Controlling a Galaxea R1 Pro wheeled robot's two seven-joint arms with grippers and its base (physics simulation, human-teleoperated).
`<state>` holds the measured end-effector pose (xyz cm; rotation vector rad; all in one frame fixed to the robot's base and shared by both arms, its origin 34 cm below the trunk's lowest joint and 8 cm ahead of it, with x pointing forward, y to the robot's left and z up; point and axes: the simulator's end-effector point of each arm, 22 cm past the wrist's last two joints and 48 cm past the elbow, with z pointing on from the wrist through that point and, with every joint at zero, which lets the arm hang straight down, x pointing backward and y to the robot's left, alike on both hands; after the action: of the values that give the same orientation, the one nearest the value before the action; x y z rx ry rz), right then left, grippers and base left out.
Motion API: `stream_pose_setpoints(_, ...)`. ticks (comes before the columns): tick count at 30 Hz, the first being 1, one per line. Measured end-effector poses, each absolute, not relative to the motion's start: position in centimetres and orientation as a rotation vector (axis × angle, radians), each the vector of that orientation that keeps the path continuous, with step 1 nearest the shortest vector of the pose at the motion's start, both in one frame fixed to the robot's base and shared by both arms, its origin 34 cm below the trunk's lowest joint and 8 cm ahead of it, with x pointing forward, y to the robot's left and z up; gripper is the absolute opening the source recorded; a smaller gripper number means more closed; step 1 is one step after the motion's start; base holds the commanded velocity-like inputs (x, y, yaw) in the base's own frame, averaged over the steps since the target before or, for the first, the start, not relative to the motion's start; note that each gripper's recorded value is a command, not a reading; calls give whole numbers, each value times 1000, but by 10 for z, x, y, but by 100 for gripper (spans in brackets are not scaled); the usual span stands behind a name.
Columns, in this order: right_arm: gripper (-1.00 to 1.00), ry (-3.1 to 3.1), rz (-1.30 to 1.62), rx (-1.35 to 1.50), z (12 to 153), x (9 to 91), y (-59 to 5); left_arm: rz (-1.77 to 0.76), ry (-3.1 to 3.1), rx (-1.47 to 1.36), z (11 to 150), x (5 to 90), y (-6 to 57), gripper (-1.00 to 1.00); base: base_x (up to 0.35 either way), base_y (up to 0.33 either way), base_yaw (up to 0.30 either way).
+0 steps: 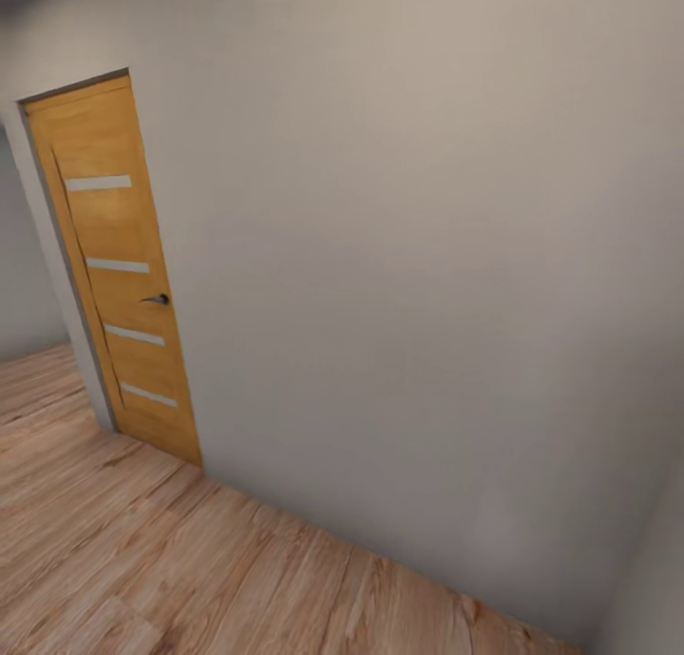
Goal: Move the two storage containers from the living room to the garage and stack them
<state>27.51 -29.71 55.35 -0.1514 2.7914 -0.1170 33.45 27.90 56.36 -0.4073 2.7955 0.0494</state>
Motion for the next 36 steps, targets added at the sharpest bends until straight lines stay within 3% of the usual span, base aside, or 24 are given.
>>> stream_pose_setpoints(12, 100, 2792, -118, -149, 553, 275, -297, 49, 2796, -406, 564, 335, 279, 100, 256, -1, 268)
stream_pose_setpoints(36, 100, 2792, -117, -149, 553, 275, -296, 49, 2796, -408, 564, 335, 279, 100, 26, 0, 269)
